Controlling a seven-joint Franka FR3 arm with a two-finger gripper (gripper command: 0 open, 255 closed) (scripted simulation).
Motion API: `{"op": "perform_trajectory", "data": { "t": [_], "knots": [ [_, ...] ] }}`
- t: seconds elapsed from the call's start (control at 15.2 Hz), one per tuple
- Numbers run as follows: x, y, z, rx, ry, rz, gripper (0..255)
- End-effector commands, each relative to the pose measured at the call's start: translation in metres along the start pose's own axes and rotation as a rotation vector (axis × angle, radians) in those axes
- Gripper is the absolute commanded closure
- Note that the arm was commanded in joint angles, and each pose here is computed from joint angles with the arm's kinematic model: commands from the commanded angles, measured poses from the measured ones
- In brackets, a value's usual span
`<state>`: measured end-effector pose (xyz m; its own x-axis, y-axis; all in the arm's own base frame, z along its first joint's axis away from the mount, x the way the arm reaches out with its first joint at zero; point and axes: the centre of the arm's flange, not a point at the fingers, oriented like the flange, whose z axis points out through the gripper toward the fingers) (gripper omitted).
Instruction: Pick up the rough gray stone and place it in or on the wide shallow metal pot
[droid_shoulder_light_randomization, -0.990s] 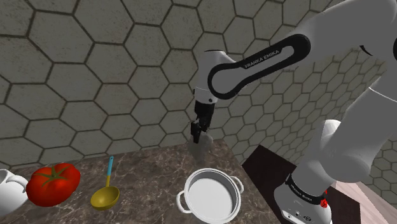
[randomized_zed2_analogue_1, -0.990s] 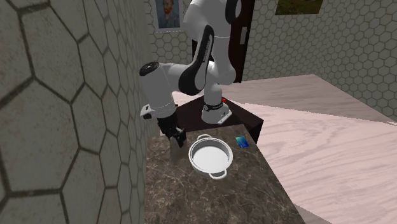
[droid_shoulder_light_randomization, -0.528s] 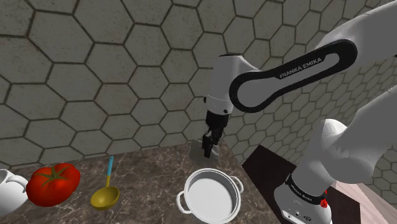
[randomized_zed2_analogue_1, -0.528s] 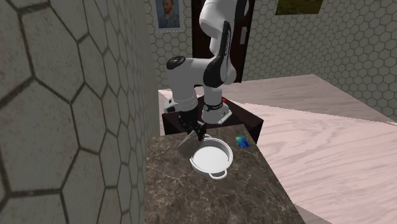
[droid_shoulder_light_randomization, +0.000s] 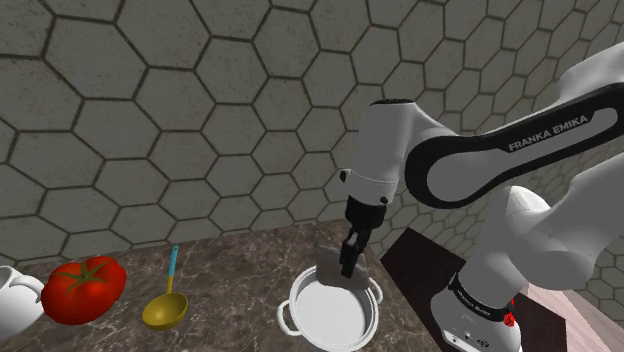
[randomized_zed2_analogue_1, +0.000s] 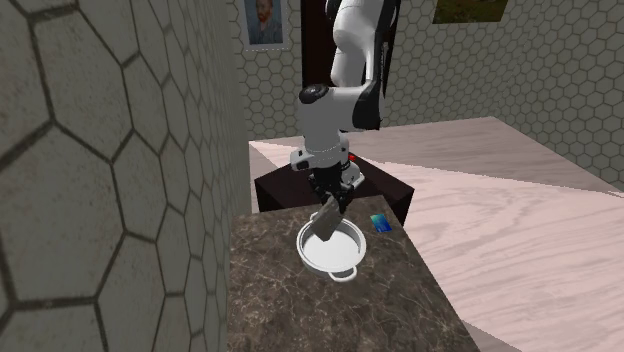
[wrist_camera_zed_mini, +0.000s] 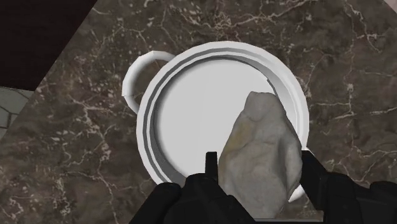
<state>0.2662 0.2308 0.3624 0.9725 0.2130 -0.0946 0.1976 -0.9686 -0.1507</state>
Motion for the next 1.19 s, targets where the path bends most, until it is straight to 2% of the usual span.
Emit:
{"op": "perform_trajectory", "data": {
  "t": [0.0,0.86,1.12],
  "knots": [
    [0.000,0.002,0.011,0.000,0.001,0.001,255],
    [0.006,0.012,0.078,0.000,0.001,0.001,255],
    [0.006,0.012,0.078,0.000,0.001,0.001,255]
  ]
}}
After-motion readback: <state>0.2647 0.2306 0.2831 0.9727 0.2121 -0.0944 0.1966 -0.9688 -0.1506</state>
